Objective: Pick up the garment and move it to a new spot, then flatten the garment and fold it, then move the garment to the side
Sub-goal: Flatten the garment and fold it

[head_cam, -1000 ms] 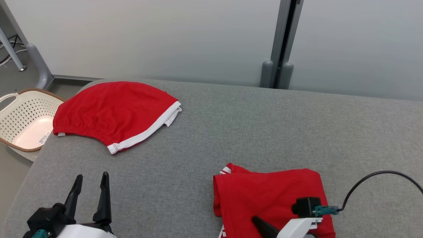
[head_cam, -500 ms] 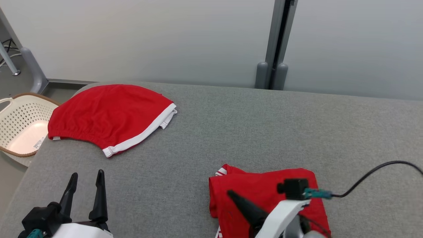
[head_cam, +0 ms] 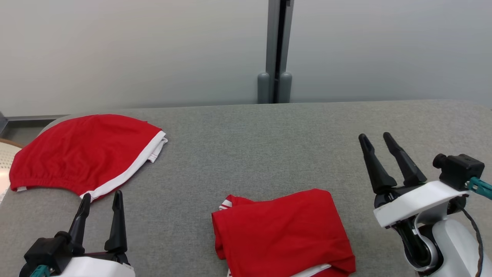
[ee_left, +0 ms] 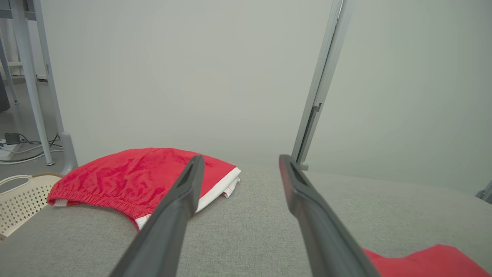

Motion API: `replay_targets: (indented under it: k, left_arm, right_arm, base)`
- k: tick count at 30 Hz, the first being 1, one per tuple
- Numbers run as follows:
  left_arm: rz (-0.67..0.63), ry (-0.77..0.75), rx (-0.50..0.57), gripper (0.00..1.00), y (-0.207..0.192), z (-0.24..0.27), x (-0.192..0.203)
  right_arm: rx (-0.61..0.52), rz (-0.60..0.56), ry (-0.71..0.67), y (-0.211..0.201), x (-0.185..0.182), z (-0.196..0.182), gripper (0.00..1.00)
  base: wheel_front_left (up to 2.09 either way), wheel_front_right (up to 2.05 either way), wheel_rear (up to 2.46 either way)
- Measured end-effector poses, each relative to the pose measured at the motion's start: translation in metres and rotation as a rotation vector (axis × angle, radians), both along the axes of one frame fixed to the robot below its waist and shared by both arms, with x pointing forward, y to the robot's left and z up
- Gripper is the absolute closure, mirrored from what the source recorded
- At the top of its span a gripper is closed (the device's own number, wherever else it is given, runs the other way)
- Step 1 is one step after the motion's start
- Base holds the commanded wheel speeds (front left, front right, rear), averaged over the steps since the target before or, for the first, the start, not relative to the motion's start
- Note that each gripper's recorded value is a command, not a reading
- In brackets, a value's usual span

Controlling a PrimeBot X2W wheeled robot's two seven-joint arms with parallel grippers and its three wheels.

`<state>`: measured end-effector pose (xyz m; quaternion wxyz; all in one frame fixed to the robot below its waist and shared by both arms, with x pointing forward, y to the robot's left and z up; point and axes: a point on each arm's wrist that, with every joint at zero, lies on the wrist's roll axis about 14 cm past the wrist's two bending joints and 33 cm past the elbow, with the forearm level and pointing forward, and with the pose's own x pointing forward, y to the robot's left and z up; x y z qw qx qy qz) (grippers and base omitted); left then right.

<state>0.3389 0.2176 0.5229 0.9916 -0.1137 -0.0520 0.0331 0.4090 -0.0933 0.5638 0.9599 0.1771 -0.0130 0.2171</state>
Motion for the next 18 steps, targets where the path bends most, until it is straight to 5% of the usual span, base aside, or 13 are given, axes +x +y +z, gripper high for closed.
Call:
replay_targets:
  k: [10,18]
  left_arm:
    - [-0.052,-0.025,0.011,0.00,-0.020,0.008,0.017]
    - [-0.060,-0.014,0.035,0.00,-0.021,0.004,0.017]
  right_arm:
    - [-0.061,-0.244,-0.033,-0.068,-0.022,-0.020,0.00]
    - [-0.087,-0.283,-0.008,-0.077,-0.032,-0.036,0.00]
  base:
    - [0.00,0.00,0.00]
    - [0.00,0.00,0.00]
